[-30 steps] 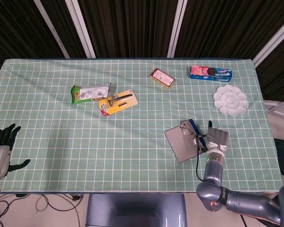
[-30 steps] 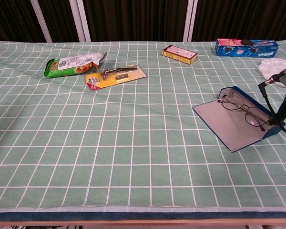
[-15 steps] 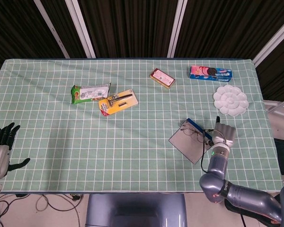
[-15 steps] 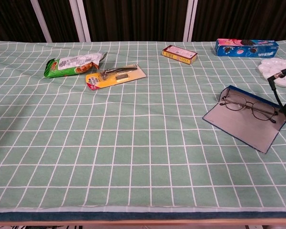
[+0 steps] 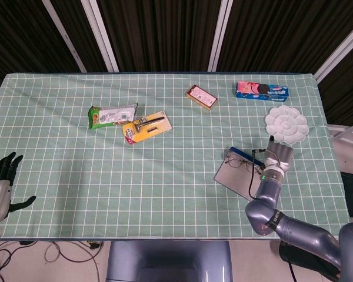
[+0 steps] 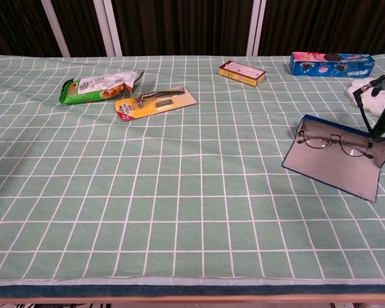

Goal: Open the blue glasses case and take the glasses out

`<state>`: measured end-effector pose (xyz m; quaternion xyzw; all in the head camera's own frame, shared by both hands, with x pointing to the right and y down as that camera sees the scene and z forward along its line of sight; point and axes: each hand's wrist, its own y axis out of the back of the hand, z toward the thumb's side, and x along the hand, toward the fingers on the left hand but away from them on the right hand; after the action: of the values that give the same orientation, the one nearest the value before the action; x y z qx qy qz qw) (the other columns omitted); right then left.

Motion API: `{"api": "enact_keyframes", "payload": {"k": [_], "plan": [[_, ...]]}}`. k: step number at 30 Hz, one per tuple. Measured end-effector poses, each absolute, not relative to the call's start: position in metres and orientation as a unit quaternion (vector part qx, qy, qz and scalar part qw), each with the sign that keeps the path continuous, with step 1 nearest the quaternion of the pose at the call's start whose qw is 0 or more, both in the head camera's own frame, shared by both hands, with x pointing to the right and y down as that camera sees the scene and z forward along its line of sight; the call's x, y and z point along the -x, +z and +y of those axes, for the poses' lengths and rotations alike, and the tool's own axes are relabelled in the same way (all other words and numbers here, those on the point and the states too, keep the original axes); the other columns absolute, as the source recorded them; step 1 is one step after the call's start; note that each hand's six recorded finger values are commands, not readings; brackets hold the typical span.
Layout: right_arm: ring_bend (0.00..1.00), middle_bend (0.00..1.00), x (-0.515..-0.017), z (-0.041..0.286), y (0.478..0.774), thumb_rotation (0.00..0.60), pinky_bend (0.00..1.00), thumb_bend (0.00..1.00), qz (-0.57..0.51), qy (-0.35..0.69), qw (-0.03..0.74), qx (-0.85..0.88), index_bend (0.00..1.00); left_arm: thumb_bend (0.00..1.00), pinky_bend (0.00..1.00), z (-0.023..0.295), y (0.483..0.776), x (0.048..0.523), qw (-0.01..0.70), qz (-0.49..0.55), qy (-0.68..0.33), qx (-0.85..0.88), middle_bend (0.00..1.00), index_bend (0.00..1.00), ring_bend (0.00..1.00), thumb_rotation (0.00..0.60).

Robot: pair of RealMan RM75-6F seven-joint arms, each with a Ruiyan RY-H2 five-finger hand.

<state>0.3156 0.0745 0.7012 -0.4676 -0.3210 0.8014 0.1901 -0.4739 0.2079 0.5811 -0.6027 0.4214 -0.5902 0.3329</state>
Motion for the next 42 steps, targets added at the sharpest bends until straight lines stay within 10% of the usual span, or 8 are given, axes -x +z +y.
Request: {"api": "enact_keyframes", "payload": {"k": [20,42], "plan": [[0.97,0.91,-0.27,0.059,0.696,0.6,1.0,0.36,-0.367,0.752,0.158,0.524,0.35,0.01,0.0,0.207,0.583,0.474,0.327,0.422,-0.594,0.602,0.0,0.0,0.0,0.6],[0.97,0.91,-0.272,0.071,0.698,0.6,1.0,0.36,-0.406,0.742,0.065,0.53,0.36,0.01,0.0,0.209,0.584,0.473,0.324,0.414,-0.597,0.606,0.0,0.0,0.0,0.6]]}}
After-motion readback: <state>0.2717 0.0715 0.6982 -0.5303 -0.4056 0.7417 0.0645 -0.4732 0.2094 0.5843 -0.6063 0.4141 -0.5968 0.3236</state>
